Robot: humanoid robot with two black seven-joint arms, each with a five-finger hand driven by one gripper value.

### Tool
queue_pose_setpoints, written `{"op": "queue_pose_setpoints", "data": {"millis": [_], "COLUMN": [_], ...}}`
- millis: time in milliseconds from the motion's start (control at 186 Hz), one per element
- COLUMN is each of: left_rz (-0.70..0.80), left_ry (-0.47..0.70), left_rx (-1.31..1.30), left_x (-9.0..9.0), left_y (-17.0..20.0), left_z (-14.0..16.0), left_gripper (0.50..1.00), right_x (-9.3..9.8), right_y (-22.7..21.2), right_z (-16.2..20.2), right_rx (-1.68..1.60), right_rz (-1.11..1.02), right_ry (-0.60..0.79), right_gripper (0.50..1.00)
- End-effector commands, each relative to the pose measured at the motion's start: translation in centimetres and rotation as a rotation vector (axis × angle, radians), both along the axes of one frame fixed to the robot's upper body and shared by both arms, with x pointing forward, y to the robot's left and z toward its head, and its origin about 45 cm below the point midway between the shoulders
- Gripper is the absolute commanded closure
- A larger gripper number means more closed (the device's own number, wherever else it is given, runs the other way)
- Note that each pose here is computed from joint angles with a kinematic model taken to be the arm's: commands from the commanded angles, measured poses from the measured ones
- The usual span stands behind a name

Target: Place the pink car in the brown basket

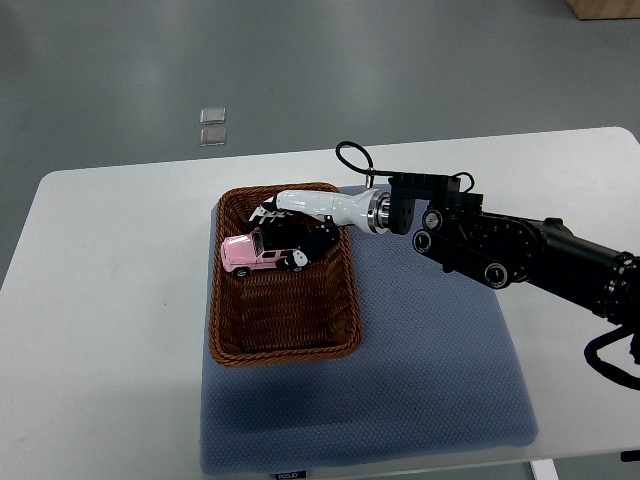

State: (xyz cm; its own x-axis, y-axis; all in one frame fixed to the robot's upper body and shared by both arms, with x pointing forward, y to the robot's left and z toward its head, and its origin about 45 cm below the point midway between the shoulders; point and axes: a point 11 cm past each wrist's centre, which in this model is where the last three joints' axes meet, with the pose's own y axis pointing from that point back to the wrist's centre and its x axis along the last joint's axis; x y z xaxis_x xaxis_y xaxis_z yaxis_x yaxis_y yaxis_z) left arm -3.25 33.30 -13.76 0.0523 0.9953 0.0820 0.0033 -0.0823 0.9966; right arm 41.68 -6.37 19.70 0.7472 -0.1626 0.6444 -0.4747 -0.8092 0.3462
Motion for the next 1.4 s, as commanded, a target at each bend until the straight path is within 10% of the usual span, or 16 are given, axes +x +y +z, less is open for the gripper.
{"op": "queue_pose_setpoints", "data": {"millis": [0, 322, 881, 1397], "left_rz": [0.000, 0.000, 0.000, 0.000], "left_ry": [0.000, 0.000, 0.000, 0.000], "left_rx": [0.001, 0.001, -0.001, 0.001], "left_x": [0.0, 0.0, 0.0, 0.0], "left_y": [0.0, 0.0, 0.0, 0.0], "left_z": [0.0, 0.0, 0.0, 0.0], "left_gripper": [0.500, 0.500, 0.500, 0.500], "right_x": [-0.3, 1.3, 5.2, 3.8], "right_y": [-0.1, -2.5, -13.6, -18.3], "right_z": [-0.6, 1.0, 0.6, -3.2], "right_rx": [0.002, 0.084, 0.963, 1.391], "right_rz": [-0.003, -0.093, -0.760, -0.997], "right_ry": [0.014, 0.051, 0.661, 0.894], "right_gripper": [0.642, 0.640, 0.589, 0.587]}}
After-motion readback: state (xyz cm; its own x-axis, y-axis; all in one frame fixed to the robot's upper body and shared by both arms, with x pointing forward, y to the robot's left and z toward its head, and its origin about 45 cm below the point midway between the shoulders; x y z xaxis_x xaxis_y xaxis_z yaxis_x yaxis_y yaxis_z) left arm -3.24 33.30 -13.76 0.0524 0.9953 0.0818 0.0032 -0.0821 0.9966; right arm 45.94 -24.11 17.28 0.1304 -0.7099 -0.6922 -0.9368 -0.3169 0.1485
